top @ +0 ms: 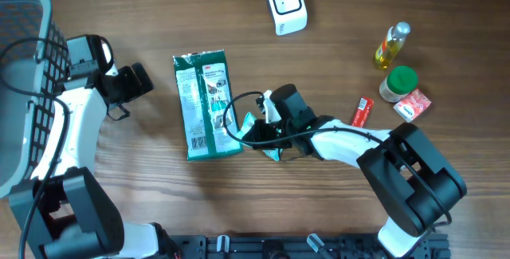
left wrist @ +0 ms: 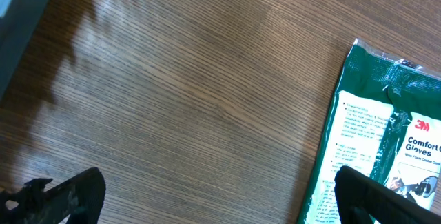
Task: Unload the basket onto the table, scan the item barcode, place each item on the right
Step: 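Pull the mint-green packet off the glove pack to the right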
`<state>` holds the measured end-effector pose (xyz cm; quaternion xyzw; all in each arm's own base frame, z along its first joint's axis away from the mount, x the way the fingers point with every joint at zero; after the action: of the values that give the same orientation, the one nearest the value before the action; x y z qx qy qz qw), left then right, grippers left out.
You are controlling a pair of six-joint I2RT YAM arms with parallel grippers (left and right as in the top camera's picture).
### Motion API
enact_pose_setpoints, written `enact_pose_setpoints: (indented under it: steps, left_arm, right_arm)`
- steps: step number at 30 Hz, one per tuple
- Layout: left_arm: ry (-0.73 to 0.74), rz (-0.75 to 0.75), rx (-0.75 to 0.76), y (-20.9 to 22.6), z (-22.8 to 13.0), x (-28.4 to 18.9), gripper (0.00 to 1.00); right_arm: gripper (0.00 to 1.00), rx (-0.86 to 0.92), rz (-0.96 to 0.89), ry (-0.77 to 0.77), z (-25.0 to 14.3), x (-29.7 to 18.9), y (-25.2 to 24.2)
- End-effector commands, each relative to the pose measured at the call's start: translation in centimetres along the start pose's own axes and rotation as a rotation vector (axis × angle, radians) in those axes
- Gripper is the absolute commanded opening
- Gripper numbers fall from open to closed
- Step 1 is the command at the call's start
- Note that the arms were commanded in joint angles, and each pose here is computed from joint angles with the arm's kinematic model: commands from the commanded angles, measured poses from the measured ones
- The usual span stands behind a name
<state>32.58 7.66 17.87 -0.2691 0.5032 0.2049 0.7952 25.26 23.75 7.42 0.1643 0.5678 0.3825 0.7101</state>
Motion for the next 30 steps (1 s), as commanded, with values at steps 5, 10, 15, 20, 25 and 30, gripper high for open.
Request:
enact_pose_setpoints:
  steps: [5,10,15,20,25,30]
  left_arm:
    - [0.006,-0.004,0.009,0.1,0.0,0.1,1.0]
    - [0.006,-0.004,0.009,0.1,0.0,0.1,1.0]
    - [0.006,-0.004,0.009,0.1,0.0,0.1,1.0]
    - [0.006,-0.004,0.009,0.1,0.0,0.1,1.0]
    - [0.006,-0.004,0.009,0.1,0.0,0.1,1.0]
    - [0.006,-0.004,0.009,0.1,0.0,0.1,1.0]
  right_arm:
    - [0.04,-0.236,0.278,-0.082,4.2,-4.4,4.8]
    - [0.04,-0.085,-0.026,-0.118,3.8,-5.3,2.2]
    - [0.04,0.075,-0.186,-0.107,2.1,-4.1,-0.7]
    - [0.04,0.185,-0.234,-0.04,-0.7,-1.4,-3.5]
    - [0.04,-0.046,-0.207,-0.184,3.4,-3.6,-0.7]
    - [0.04,-0.115,-0.055,-0.191,3.9,-7.3,3.6]
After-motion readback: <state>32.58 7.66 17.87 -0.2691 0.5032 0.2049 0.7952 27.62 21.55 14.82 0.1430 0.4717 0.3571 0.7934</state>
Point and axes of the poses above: each gripper's point midway between its finger pads, its own x axis out along the fingers, its own y axis along the line the jaws close on, z = x × y, the point moved 10 cm from there along -x, back along the fingers, and after that the axes turned 12 degrees about -x, right-handed, at the moved point
